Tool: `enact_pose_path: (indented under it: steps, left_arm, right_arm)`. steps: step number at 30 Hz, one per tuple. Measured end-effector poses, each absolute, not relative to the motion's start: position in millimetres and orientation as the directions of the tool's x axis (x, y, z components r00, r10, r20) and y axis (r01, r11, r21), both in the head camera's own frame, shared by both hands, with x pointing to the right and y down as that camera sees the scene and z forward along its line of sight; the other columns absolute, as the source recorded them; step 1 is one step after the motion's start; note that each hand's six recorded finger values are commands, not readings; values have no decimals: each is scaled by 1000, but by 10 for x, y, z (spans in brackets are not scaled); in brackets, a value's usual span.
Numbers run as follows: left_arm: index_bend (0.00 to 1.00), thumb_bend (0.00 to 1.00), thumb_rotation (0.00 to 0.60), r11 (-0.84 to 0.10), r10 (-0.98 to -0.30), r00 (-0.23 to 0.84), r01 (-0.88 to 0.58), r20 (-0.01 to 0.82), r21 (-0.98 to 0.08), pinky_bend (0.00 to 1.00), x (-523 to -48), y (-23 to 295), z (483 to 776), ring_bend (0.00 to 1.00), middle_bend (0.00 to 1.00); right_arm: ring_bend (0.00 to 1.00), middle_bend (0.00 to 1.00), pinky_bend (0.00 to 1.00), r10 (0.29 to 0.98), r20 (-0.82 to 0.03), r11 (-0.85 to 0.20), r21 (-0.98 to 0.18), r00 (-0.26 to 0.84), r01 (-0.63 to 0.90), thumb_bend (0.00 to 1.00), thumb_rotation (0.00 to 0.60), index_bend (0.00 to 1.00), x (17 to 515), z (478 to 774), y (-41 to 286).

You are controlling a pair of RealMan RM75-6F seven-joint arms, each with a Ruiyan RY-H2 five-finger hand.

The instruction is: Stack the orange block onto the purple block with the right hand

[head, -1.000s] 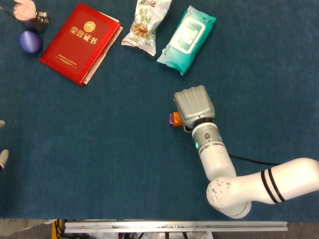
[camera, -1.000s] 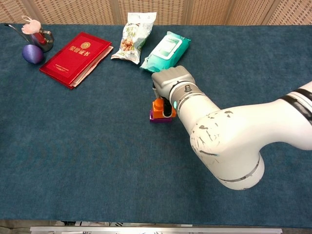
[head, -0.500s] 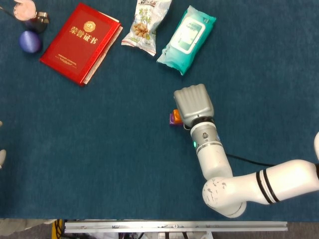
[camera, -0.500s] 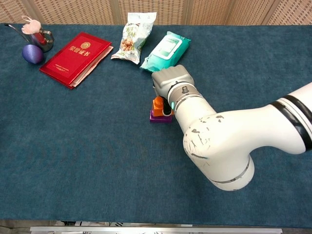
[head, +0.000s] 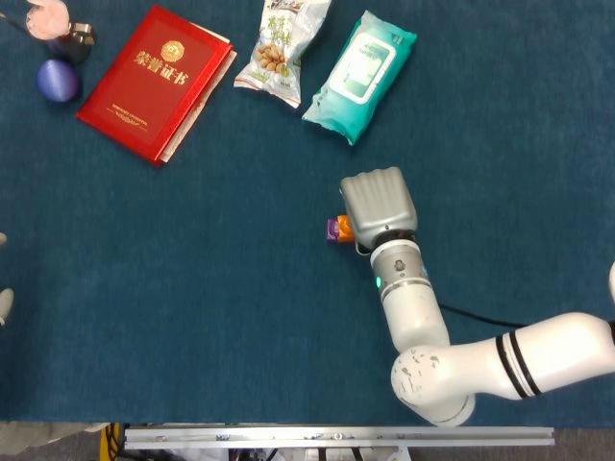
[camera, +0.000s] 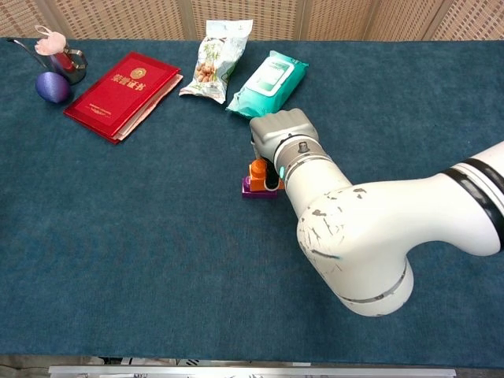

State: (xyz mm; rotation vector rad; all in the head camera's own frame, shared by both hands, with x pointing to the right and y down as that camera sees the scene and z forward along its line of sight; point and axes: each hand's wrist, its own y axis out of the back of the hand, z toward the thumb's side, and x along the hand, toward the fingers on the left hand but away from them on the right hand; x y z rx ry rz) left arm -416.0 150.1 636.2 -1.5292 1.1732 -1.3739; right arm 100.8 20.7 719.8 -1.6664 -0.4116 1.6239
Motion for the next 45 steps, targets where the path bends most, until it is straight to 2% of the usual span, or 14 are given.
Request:
enact_pose_path:
  steps: [45]
  left_arm:
    - [284, 292, 600, -290, -955, -10, -150, 295, -945, 100, -4239, 1528, 6345, 199, 263]
  right_arm:
    - [941, 906, 1000, 694, -709, -667, -699, 128, -258, 200, 600, 645, 900, 7285, 240]
